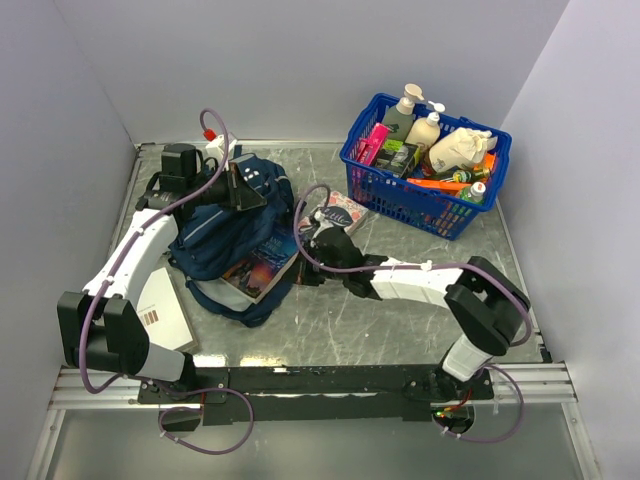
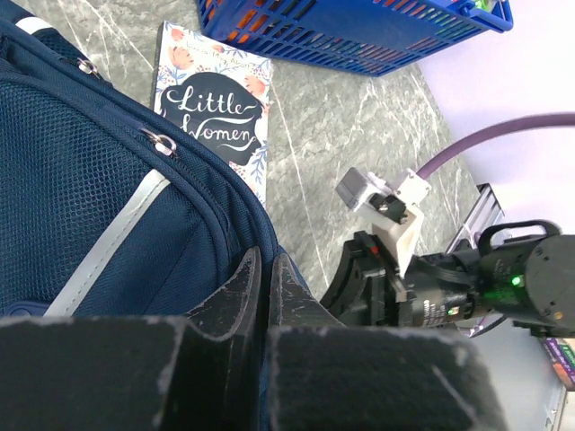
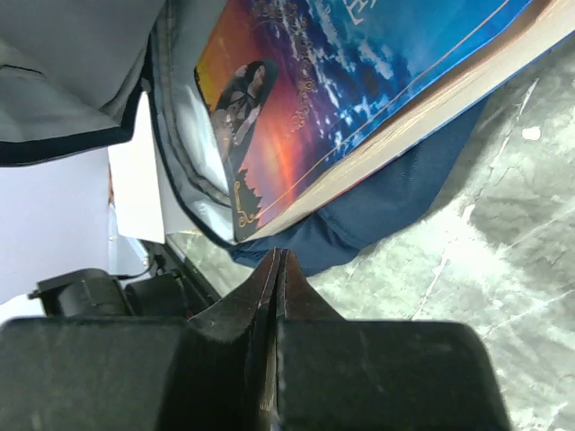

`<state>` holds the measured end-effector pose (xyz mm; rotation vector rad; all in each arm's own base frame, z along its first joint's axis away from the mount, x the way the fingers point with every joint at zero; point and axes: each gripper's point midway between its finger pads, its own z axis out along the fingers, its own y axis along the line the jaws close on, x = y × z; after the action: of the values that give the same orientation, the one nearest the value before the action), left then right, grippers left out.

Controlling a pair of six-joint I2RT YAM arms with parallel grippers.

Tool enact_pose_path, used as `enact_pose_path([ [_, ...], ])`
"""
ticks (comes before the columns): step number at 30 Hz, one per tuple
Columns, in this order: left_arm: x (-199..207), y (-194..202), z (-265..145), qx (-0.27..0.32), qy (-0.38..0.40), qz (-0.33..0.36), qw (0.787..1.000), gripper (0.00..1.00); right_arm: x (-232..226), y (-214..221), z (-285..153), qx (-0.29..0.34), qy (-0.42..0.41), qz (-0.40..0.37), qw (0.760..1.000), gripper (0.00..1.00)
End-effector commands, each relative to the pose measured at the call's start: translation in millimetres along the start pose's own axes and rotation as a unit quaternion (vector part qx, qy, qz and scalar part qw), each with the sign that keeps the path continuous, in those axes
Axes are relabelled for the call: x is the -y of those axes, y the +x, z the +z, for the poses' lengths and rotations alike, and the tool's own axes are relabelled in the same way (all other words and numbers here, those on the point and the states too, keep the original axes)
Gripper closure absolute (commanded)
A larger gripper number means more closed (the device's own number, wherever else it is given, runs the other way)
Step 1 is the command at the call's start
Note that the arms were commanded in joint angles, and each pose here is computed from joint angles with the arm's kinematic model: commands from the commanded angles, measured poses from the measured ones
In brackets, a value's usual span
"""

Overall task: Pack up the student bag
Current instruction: Place the book in the student bag.

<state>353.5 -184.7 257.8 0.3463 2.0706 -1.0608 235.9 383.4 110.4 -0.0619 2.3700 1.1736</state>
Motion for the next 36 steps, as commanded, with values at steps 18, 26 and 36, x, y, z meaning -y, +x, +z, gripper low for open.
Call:
enact_pose_path([
  [18, 55.5, -53.0, -13.7, 0.079, 0.072, 0.051, 0.993, 0.99, -94.7, 4.9, 98.1, 0.103, -0.171, -0.028, 0.980, 1.00],
  [26, 60.1, -51.8, -15.6, 0.072, 0.078, 0.060, 0.993, 0.99, -91.4, -23.1, 57.8, 0.147, -0.187, -0.076, 0.968, 0.83],
  [36, 66.5, -51.9, -22.4, 0.069, 0.081, 0.083, 0.991, 0.99, 34.5, -72.9, -25.3, 0.263, 0.007, -0.079, 0.962, 1.00],
])
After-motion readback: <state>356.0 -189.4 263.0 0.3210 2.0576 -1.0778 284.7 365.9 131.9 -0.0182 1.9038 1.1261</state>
